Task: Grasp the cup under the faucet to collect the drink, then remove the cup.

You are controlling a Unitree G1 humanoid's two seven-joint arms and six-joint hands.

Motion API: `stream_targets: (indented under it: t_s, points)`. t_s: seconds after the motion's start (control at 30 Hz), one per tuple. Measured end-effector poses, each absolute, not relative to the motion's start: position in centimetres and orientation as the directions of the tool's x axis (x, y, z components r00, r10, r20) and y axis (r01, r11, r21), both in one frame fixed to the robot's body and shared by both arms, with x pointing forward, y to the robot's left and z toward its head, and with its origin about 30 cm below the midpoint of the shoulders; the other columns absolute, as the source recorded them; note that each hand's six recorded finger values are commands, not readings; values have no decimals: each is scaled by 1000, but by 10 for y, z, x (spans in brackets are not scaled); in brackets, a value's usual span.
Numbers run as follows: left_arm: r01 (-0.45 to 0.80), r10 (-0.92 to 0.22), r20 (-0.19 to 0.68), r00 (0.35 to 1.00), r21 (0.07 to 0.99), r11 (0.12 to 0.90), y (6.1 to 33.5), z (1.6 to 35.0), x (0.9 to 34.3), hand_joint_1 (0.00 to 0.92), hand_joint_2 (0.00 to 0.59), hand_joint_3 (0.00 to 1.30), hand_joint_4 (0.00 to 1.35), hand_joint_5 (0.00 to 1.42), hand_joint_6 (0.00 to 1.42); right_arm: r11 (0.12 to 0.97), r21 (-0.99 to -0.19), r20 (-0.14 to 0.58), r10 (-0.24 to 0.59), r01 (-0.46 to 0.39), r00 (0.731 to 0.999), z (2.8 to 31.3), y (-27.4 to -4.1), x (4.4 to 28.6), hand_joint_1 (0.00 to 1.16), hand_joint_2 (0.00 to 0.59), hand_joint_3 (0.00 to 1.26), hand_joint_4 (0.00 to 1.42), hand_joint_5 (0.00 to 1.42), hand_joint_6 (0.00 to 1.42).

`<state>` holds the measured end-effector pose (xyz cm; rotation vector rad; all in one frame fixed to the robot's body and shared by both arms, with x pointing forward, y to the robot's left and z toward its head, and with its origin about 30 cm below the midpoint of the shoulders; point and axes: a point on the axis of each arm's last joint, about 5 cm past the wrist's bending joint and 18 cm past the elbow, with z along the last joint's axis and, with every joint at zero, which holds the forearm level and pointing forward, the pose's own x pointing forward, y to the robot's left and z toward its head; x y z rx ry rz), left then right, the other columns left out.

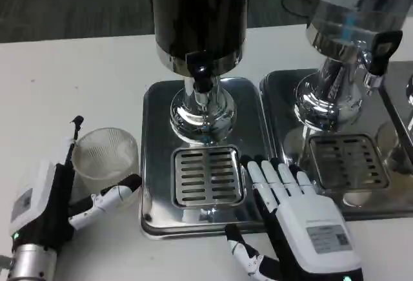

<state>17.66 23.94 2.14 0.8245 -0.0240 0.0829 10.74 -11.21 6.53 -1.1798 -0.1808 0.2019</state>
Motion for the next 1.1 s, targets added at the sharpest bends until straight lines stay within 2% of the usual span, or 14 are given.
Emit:
stream_targets:
  t_s: [0.07,0.17,0.33,0.43,0.5,0.67,0.93,1.1]
  points:
    - [-95,68,67,995,726,681,239,20,177,305,55,104,161,404,309,368,-928,34,250,-62,968,65,-112,107,266,393,0,0,0,0]
    - [-107,68,83,994,721,685,239,19,179,358,68,223,304,546,496,368,-928,34,250,-62,968,65,-112,107,266,393,0,0,0,0]
    - [-130,68,115,991,714,688,236,18,181,398,94,385,504,755,774,370,-927,30,247,-66,969,65,-113,107,266,393,0,0,0,0]
    - [-146,69,136,988,715,684,235,17,181,411,108,435,567,814,861,369,-927,31,248,-65,968,65,-113,107,266,393,0,0,0,0]
    - [-151,64,147,987,717,681,235,16,180,455,128,467,619,870,907,372,-926,31,247,-65,969,65,-113,107,266,393,0,0,0,0]
    - [-168,65,169,984,717,677,232,15,179,455,135,518,682,933,970,373,-925,27,247,-69,969,66,-114,109,266,393,0,0,0,0]
    - [-193,69,197,978,726,661,231,12,175,455,139,519,681,927,988,374,-924,23,250,-75,968,66,-115,110,266,393,0,0,0,0]
    - [-250,38,292,956,737,627,229,15,172,458,151,530,681,927,998,364,-928,17,256,-80,967,66,-116,110,266,393,0,0,0,0]
